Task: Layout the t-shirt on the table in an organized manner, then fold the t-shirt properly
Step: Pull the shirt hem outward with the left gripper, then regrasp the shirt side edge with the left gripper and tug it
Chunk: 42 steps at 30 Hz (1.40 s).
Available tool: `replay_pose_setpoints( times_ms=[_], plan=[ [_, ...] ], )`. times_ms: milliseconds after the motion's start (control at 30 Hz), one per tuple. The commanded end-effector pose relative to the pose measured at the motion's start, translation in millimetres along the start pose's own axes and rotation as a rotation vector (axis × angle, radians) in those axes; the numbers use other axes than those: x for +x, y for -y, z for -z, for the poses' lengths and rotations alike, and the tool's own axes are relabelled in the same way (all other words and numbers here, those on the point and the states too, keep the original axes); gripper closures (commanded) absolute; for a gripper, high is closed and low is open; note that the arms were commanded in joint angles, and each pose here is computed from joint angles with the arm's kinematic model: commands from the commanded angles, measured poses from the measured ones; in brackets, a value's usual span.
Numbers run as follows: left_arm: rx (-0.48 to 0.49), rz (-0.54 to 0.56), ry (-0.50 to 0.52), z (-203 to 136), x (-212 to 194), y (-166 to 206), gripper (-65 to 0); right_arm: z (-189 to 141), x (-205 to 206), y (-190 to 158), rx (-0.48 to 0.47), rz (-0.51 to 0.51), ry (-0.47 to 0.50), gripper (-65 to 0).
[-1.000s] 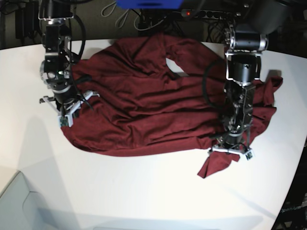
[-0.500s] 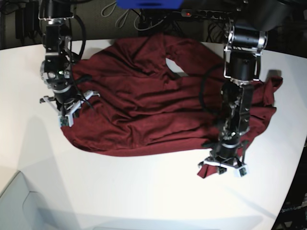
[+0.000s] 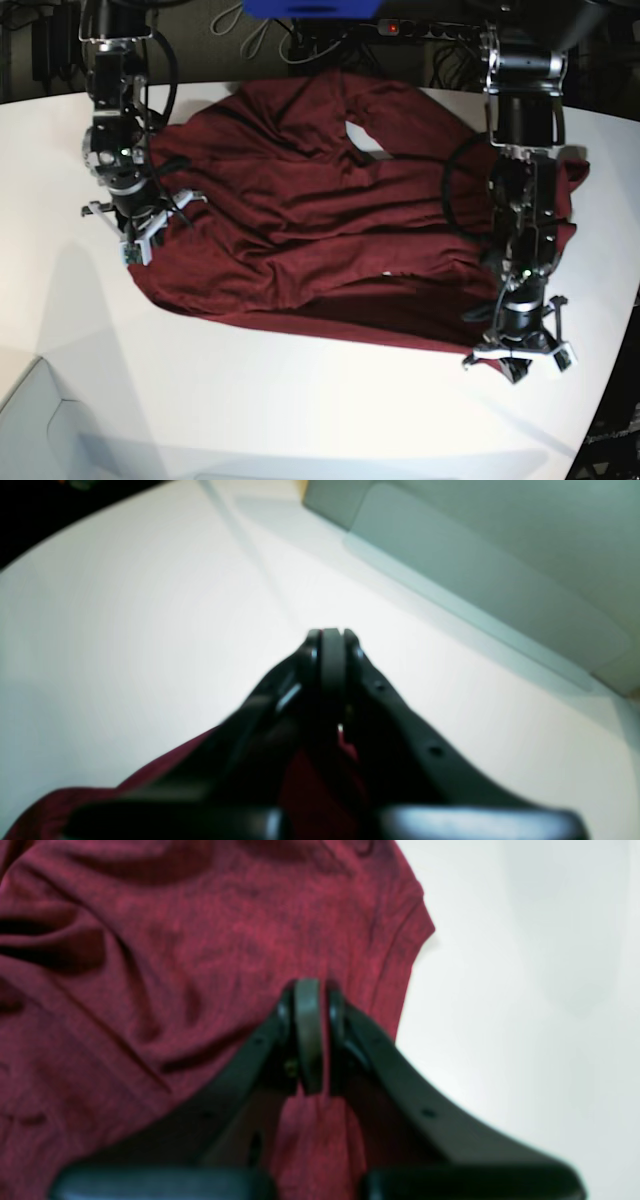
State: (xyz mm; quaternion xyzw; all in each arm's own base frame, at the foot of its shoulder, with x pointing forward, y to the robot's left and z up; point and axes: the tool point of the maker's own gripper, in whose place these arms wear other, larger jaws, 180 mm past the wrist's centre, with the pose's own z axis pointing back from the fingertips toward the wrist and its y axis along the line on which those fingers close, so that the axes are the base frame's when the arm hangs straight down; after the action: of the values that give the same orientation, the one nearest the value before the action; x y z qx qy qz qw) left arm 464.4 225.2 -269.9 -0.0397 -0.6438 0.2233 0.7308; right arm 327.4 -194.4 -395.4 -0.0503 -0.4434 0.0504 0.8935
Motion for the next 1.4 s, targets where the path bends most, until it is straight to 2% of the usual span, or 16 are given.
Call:
replay_pose_setpoints(
  times_ms=[0, 267, 667, 900, 1167, 1300, 1367],
  plan=[
    [-0.013, 0.009, 0.071, 0.3, 26.5, 2.1, -0.1, -1.1, 16.8, 5.3, -0.013, -0.004, 0.052, -0.7],
    [-0.031, 0.055, 0.112, -17.3, 41.0, -5.6, -0.1, -1.4, 15.3, 5.1, -0.012, -0.004, 0.049, -0.7],
    [0.046, 0.075, -0.018, -7.0, -11.4, -35.1, -0.1, -1.7, 13.7, 4.4, -0.011, -0.003, 0.046, -0.7],
    [0.035, 0.055, 0.026, 13.4, 16.1, -20.8, -0.2, -1.7, 13.7, 4.9, -0.012, -0.004, 0.046, -0.7],
    [0.044, 0.140, -0.124, 60.2, -22.8, -2.9, -0.4, -1.7, 13.7, 4.9, -0.012, -0.004, 0.046, -0.7],
    [0.084, 0.140, -0.231, 80.7, -48.3, 6.4, -0.5, -1.8, 13.7, 5.5, -0.013, -0.004, 0.046, -0.7],
    [0.102, 0.136, -0.252, 89.7, -47.0, 9.1, -0.5, -1.8, 13.7, 5.5, -0.013, -0.004, 0.046, -0.7]
  ],
)
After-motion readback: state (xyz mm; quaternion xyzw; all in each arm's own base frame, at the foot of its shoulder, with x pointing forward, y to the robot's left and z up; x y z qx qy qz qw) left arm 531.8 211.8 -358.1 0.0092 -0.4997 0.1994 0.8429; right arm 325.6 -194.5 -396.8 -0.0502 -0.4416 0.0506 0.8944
